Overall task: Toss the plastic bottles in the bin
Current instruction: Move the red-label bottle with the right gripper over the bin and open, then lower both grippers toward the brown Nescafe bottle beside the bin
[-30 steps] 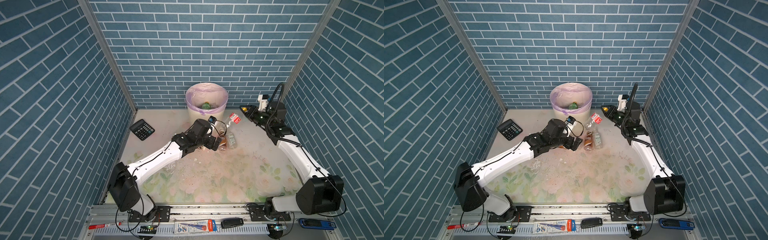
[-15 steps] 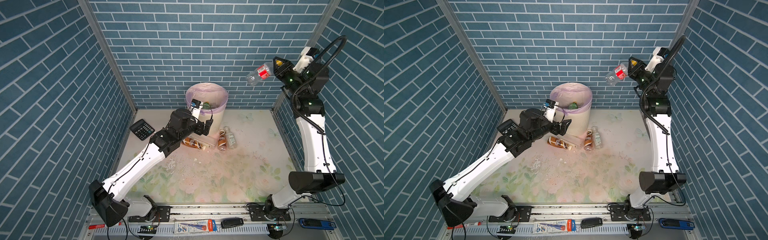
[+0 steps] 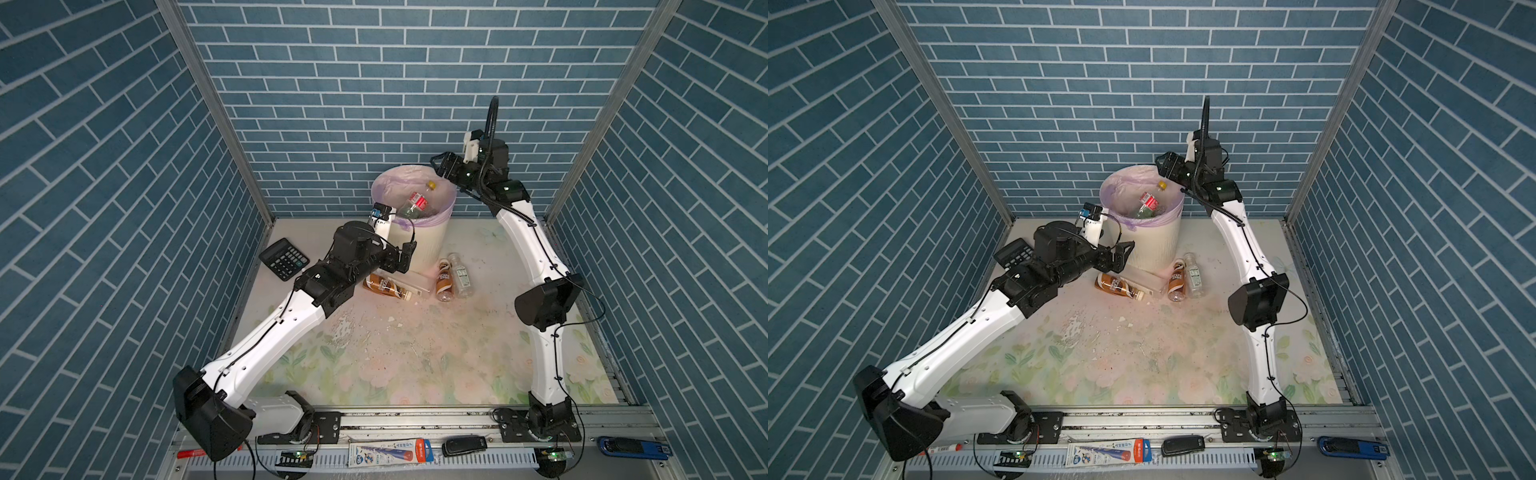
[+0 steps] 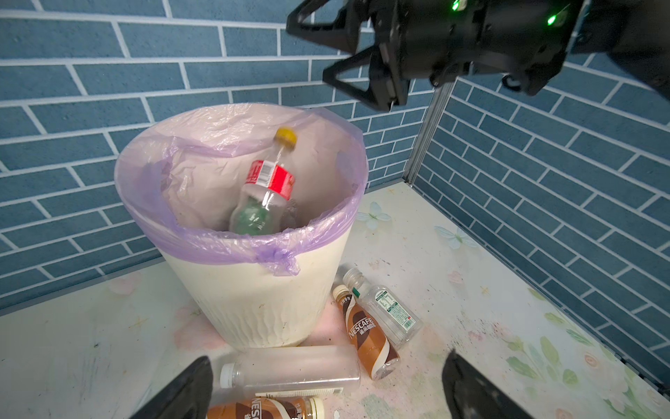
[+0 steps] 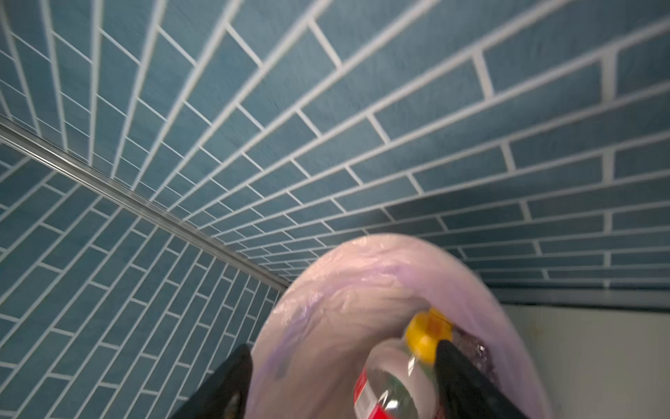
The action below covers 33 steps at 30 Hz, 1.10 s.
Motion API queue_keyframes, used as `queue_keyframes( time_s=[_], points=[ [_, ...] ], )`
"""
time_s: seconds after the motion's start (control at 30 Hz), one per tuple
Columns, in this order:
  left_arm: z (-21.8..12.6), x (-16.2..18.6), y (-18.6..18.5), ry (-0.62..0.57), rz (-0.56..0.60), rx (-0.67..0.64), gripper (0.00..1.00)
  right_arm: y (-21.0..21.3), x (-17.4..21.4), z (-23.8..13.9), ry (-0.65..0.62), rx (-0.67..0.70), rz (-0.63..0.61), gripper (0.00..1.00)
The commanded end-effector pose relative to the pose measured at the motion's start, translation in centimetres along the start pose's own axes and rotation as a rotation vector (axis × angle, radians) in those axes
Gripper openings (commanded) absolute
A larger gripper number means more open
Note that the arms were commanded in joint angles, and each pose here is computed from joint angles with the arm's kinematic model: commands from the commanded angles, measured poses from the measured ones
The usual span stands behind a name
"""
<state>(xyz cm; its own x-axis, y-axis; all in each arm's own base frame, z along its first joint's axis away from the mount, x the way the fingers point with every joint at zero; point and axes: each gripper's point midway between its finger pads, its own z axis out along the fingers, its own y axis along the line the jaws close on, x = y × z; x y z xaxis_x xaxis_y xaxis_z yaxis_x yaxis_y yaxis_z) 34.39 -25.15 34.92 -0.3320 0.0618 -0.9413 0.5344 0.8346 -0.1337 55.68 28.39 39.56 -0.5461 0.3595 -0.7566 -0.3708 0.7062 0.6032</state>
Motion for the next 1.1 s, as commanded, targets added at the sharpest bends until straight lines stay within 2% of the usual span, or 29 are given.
queue_keyframes(
  time_s=[0.0,0.17,0.5,0.8,1.07],
  points=[
    [-0.2,0.4,0.3,0.006,-0.018,-0.002,0.99,4.7,-6.8,-7.3,-0.191,-0.075,-0.091,0.92],
    [0.0,1.1,0.4,0.021,-0.042,-0.003,0.99,5.6,-7.0,-9.1,-0.204,-0.084,-0.115,0.99],
    [-0.4,3.8,2.5,0.089,-0.117,-0.071,0.99,4.2,-5.7,-12.6,-0.199,-0.053,-0.133,0.99],
    [-0.6,6.1,4.4,0.125,-0.206,-0.104,0.99,0.2,-2.9,-14.8,-0.163,0.015,-0.113,0.99],
    [-0.4,9.3,6.5,0.191,-0.289,-0.164,0.99,-5.0,2.6,-16.0,-0.084,0.119,-0.074,0.99]
  ],
)
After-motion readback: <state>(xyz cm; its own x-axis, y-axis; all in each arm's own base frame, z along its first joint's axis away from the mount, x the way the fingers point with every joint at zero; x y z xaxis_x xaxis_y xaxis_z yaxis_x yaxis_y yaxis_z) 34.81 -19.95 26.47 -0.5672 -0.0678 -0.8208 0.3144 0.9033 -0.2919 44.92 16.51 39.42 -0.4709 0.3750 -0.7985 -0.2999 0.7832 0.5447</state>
